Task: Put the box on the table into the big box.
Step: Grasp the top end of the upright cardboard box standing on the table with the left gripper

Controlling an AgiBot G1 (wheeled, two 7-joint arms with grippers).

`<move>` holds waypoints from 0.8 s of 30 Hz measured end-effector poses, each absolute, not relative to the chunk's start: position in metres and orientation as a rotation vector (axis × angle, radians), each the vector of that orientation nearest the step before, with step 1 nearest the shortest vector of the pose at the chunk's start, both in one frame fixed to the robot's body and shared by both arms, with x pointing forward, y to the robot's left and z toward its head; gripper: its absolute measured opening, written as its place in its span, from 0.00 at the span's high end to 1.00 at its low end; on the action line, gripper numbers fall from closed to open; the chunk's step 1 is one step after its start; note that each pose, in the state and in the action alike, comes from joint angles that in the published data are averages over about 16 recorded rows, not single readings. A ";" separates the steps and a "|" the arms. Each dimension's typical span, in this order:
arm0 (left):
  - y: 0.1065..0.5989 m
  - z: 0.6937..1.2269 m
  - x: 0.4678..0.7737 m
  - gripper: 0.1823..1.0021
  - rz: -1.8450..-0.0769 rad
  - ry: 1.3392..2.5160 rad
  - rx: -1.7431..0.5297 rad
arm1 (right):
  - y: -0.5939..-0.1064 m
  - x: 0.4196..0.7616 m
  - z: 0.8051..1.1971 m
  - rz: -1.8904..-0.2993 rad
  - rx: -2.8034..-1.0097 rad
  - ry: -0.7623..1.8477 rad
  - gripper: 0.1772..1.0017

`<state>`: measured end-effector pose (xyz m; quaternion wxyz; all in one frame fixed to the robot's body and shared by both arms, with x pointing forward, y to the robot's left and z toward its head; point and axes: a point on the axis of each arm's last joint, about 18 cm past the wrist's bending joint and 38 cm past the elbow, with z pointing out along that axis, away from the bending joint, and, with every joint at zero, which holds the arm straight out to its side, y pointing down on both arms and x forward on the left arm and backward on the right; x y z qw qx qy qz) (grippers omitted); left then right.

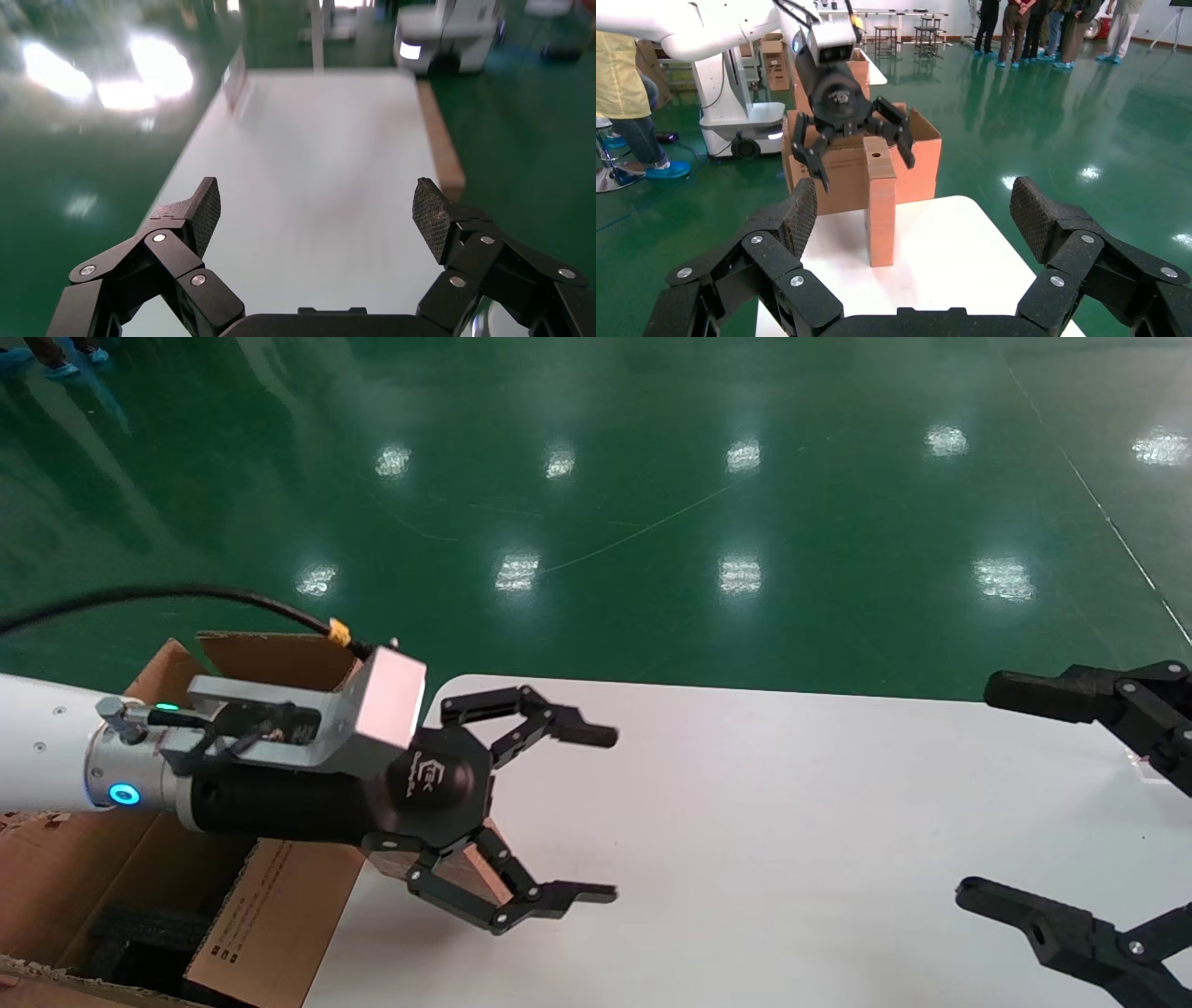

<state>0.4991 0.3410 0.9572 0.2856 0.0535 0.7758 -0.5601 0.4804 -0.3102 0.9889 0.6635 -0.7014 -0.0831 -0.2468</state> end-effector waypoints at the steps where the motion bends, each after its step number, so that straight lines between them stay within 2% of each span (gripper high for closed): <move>1: 0.346 0.955 0.501 0.00 -1.468 2.085 0.130 | -0.310 0.480 0.989 -0.558 -1.585 -0.188 0.00; 13: 0.418 0.937 0.511 0.00 -1.179 2.156 -0.027 | -0.310 0.480 0.989 -0.558 -1.585 -0.188 0.00; 24: 0.463 0.937 0.515 0.00 -1.014 2.157 -0.108 | -0.310 0.480 0.989 -0.558 -1.585 -0.188 0.00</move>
